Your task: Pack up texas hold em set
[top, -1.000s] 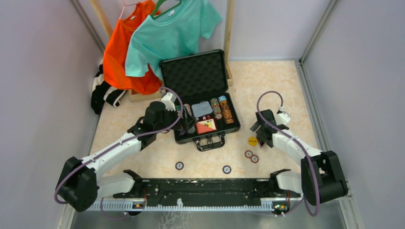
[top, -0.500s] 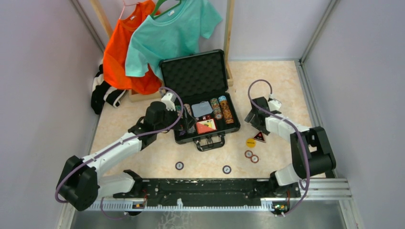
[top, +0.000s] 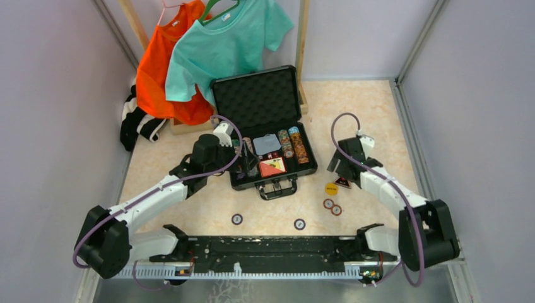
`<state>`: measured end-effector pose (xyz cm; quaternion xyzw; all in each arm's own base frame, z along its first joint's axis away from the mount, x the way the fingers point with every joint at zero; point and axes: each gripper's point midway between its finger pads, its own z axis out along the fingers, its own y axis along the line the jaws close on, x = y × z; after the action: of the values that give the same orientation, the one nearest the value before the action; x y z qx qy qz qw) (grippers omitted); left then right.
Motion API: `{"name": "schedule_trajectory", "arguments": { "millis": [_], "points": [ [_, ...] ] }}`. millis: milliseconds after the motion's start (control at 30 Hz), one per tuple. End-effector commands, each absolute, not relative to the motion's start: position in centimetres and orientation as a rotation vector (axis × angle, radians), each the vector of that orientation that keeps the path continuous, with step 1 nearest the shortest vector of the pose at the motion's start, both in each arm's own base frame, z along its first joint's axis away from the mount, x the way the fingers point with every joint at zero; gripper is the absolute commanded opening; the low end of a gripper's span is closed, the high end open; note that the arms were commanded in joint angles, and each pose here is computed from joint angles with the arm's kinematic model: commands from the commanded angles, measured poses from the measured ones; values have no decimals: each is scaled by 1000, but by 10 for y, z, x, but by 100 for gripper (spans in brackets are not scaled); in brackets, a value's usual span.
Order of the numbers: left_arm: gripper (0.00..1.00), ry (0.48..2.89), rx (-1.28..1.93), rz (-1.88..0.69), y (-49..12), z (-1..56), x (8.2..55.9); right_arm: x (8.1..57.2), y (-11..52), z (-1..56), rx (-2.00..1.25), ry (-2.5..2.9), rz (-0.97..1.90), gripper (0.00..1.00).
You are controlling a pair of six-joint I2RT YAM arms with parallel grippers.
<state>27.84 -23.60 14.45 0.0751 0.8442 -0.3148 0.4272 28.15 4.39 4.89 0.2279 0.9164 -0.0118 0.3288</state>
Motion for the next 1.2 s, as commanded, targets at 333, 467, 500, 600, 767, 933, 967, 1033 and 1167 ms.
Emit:
{"name": "schedule_trajectory", "arguments": {
  "millis": [333, 467, 500, 600, 767, 933, 967, 1033, 1167],
  "points": [
    [99, 2085, 213, -825, -242, 151, 275, 248, 47, 56, 340, 2455, 3, 79],
    [99, 2083, 207, -812, -240, 151, 276, 249, 49, 54, 306, 2482, -1, 78],
    [99, 2085, 207, -813, -240, 151, 277, 250, 50, 53, 297, 2489, 0, 79],
    [99, 2096, 211, -814, -242, 148, 278, 252, 49, 51, 278, 2505, -21, 80],
    [99, 2107, 214, -814, -243, 144, 278, 249, 50, 45, 271, 2526, -27, 80],
    [99, 2104, 213, -813, -242, 145, 278, 248, 41, 42, 336, 2515, -90, 72],
    [99, 2103, 212, -812, -242, 145, 278, 248, 38, 41, 351, 2514, -115, 70],
    [99, 2102, 212, -810, -242, 145, 278, 250, 35, 39, 368, 2518, -144, 69],
    [99, 2101, 203, -791, -239, 145, 280, 252, 33, 34, 387, 2554, -192, 70]
  ]
}}
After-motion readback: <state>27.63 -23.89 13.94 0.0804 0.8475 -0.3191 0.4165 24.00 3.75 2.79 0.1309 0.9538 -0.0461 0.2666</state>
